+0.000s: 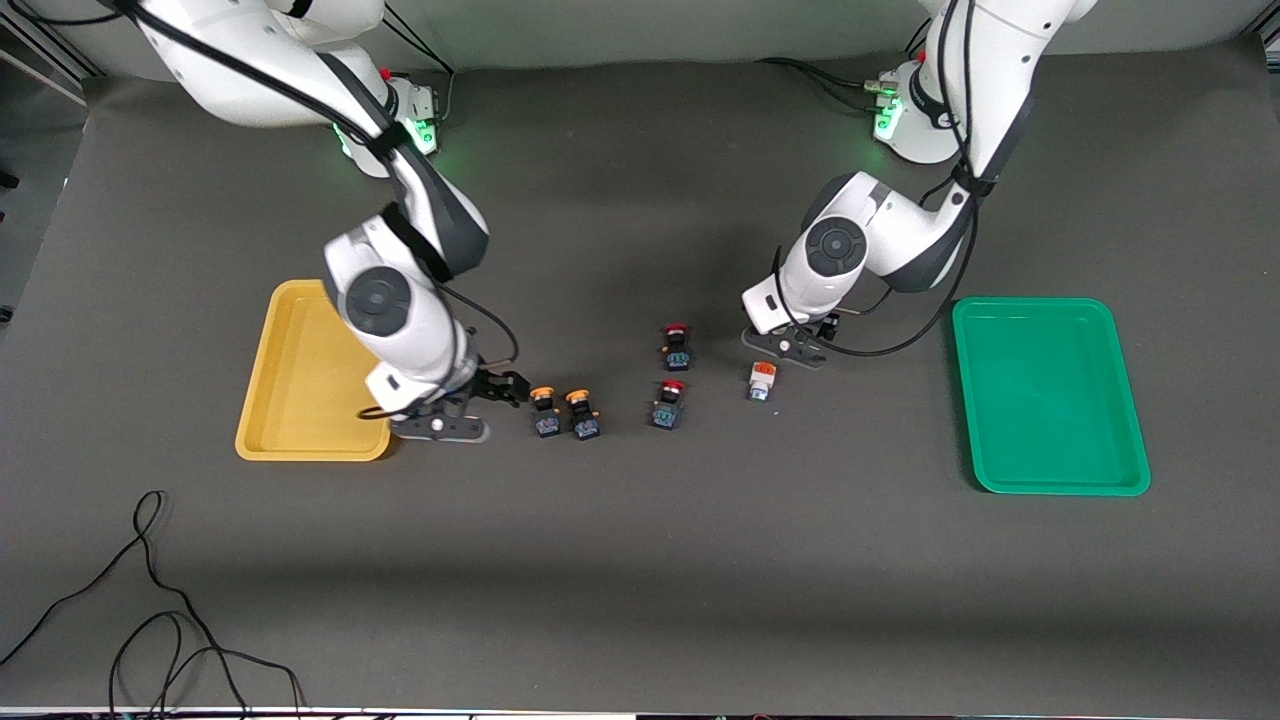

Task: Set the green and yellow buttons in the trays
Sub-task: 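Grasp the green button with the left gripper while the right gripper grasps a yellow button, then carry the green button into the green tray and the yellow button into the yellow tray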

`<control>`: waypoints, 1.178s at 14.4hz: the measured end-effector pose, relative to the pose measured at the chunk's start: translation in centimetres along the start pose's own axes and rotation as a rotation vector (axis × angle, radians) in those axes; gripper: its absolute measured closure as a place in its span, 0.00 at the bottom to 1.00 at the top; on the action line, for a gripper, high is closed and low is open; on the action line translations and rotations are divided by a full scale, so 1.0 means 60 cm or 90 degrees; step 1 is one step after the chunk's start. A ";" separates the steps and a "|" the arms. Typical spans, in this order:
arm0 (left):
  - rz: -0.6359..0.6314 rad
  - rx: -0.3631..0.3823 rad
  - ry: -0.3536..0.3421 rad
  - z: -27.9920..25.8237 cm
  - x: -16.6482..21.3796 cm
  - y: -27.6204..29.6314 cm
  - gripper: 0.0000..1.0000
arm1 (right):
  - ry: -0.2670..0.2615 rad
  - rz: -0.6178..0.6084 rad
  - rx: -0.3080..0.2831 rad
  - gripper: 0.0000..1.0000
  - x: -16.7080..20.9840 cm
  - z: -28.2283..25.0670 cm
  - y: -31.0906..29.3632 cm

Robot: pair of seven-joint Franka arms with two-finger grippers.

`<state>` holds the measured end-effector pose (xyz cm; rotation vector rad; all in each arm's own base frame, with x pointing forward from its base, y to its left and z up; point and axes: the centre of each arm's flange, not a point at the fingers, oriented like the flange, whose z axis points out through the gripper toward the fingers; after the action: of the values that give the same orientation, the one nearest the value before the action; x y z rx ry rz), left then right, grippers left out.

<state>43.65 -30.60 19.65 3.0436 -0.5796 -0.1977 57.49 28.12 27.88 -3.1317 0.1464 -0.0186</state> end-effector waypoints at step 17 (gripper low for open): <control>-0.250 0.012 -0.027 -0.272 0.083 -0.149 0.59 | 0.034 -0.003 -0.027 0.59 -0.012 0.177 -0.077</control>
<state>53.66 -23.93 34.71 3.1443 0.0231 -0.2678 57.33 32.86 17.28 -3.1749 0.1409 -0.1017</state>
